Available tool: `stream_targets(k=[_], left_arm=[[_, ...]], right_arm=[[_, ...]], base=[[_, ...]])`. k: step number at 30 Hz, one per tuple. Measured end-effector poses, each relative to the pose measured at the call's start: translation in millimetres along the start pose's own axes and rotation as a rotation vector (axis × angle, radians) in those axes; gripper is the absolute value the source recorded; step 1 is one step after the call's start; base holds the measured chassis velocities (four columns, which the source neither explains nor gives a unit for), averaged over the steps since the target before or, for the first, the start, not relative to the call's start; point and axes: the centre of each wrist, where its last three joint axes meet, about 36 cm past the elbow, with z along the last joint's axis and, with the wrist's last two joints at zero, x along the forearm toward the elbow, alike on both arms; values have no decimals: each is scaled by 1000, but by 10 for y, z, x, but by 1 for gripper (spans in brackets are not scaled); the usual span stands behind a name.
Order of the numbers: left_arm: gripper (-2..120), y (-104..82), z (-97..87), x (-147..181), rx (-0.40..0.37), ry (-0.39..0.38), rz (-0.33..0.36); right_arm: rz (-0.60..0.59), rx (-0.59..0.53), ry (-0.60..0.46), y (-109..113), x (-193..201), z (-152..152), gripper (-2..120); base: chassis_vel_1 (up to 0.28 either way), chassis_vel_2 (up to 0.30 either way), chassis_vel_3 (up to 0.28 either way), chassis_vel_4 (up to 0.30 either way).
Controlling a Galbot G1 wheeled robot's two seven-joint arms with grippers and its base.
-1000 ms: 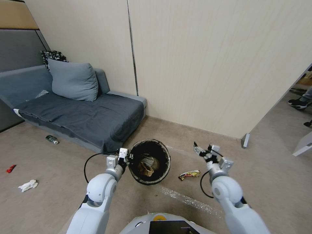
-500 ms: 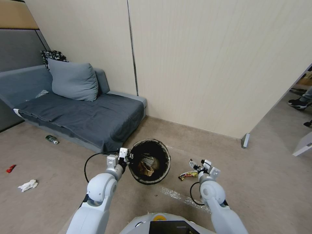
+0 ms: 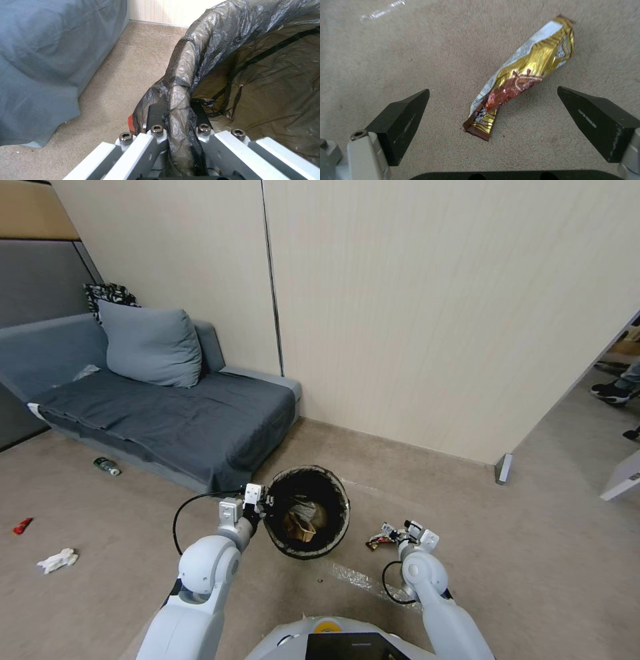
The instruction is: Pick up the trash bin, then pick up the garbage from the floor and place it into the trash bin.
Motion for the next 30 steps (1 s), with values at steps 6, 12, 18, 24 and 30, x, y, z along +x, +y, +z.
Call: stream_targets(k=[6, 12, 18, 24, 30], left_arm=[[1, 1, 10, 4, -1, 3, -2], [1, 6, 11, 6, -2, 3, -4], [1, 9, 15, 9, -1, 3, -6], [1, 21, 18, 12, 0, 3, -8], [1, 35, 25, -2, 1, 4, -10]], right_arm=[[11, -27, 30, -16, -171, -76, 100], [30, -32, 35, 6, -352, -153, 100], [48, -37, 28, 75, -550, -281, 100], [72, -46, 30, 136, -670, -348, 100], [95, -51, 36, 160, -736, -345, 100]], base=[[0, 0, 0, 0], [0, 0, 0, 0], [0, 0, 0, 0], [0, 0, 0, 0], [0, 0, 0, 0]])
